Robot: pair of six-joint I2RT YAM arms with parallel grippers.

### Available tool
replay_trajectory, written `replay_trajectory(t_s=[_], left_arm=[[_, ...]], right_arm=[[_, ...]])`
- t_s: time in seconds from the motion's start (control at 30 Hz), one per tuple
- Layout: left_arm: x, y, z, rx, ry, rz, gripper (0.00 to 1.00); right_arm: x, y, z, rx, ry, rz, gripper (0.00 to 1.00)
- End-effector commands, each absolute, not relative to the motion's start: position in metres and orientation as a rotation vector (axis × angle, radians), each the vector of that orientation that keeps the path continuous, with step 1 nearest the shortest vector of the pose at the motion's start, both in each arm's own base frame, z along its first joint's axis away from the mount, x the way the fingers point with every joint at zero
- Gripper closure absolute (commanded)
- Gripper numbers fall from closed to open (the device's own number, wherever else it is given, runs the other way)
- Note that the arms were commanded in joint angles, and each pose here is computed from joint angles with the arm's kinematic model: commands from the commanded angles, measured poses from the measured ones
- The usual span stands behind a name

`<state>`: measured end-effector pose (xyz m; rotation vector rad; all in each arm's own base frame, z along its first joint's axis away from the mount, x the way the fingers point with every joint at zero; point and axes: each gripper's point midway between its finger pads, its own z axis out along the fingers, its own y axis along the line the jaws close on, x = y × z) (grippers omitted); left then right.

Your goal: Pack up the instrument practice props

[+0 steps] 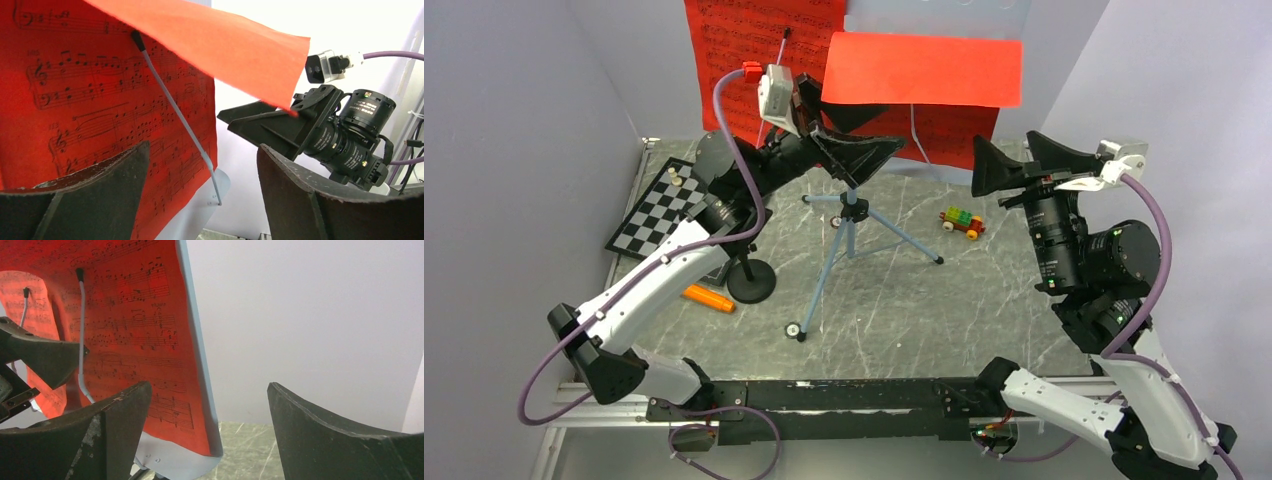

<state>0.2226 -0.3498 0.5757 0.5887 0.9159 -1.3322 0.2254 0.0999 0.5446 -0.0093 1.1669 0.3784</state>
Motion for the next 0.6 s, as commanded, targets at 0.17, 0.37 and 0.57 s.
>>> replay_trajectory(t_s=[0.17,0.37,0.57], left_arm=[[0.208,-0.367,0.603,0.632,0.845,-1.349,0.2],[0.208,-0.366,0.596,0.631,0.856,-1.308,0.2],[0.206,-0.357,0.587,0.613,0.868,-1.282,0.19]], right_arm=[[0.226,0.097,0.569,0.019,1.102,0.377,0.1],[0.211,0.109,0.587,-0.105,0.965,0.394,0.1],[0.221,0.117,0.584,-0.239,0.905,0.209,0.12]])
